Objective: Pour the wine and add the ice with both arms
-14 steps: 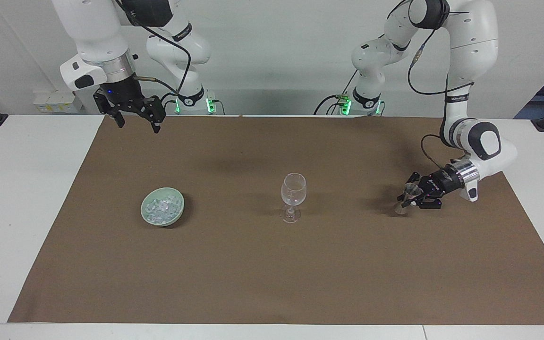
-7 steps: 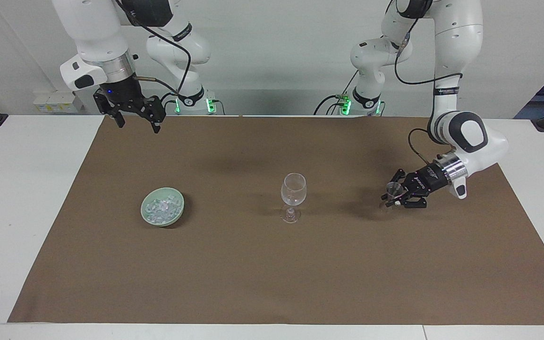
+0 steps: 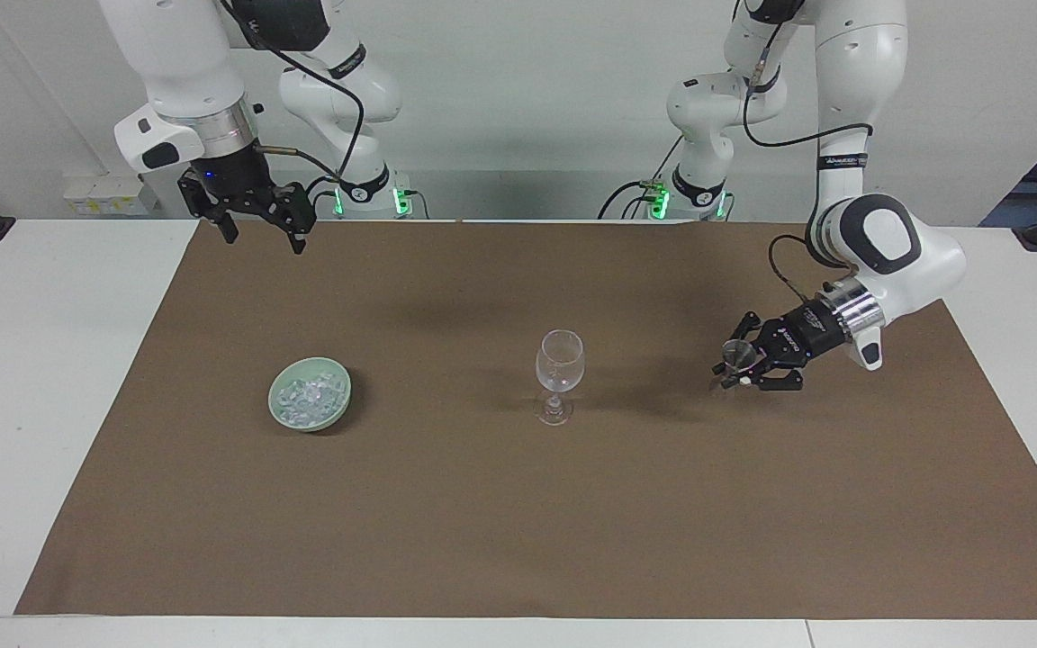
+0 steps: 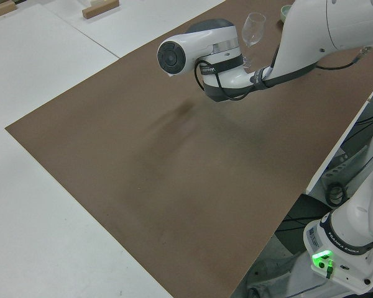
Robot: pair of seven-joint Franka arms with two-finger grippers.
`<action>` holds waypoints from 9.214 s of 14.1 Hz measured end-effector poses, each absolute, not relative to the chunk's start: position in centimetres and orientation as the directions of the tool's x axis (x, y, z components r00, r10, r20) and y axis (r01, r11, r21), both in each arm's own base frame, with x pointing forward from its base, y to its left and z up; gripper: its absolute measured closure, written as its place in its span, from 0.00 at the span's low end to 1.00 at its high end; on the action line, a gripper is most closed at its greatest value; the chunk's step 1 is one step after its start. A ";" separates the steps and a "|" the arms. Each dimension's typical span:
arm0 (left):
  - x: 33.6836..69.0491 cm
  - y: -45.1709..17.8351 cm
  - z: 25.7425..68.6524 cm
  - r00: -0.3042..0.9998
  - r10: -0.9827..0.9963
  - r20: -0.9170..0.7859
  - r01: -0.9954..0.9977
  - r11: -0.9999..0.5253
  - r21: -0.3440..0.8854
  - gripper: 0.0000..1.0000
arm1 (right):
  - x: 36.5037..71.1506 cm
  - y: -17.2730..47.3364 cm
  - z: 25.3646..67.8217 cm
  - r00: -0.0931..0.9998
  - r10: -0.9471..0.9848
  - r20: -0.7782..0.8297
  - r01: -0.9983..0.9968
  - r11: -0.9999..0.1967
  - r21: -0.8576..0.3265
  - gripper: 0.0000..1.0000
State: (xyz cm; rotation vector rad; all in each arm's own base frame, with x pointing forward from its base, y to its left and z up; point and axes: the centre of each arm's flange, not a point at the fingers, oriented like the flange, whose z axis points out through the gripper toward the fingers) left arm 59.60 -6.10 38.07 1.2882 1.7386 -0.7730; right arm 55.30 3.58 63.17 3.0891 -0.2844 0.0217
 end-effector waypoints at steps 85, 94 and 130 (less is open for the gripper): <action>54.2 -32.6 47.6 0.259 0.933 -0.252 0.917 -0.156 0.366 0.77 | 55.3 3.6 63.2 0.983 -0.182 0.018 -0.183 -0.982 0.038 0.00; 54.3 -32.6 47.1 0.267 0.940 -0.214 0.912 -0.175 0.371 0.77 | 55.3 3.6 63.2 0.983 -0.182 0.018 -0.183 -0.982 0.038 0.00; 55.4 -32.9 48.2 0.215 0.973 -0.079 0.930 -0.179 0.320 0.77 | 55.3 3.6 63.2 0.983 -0.182 0.018 -0.183 -0.982 0.038 0.00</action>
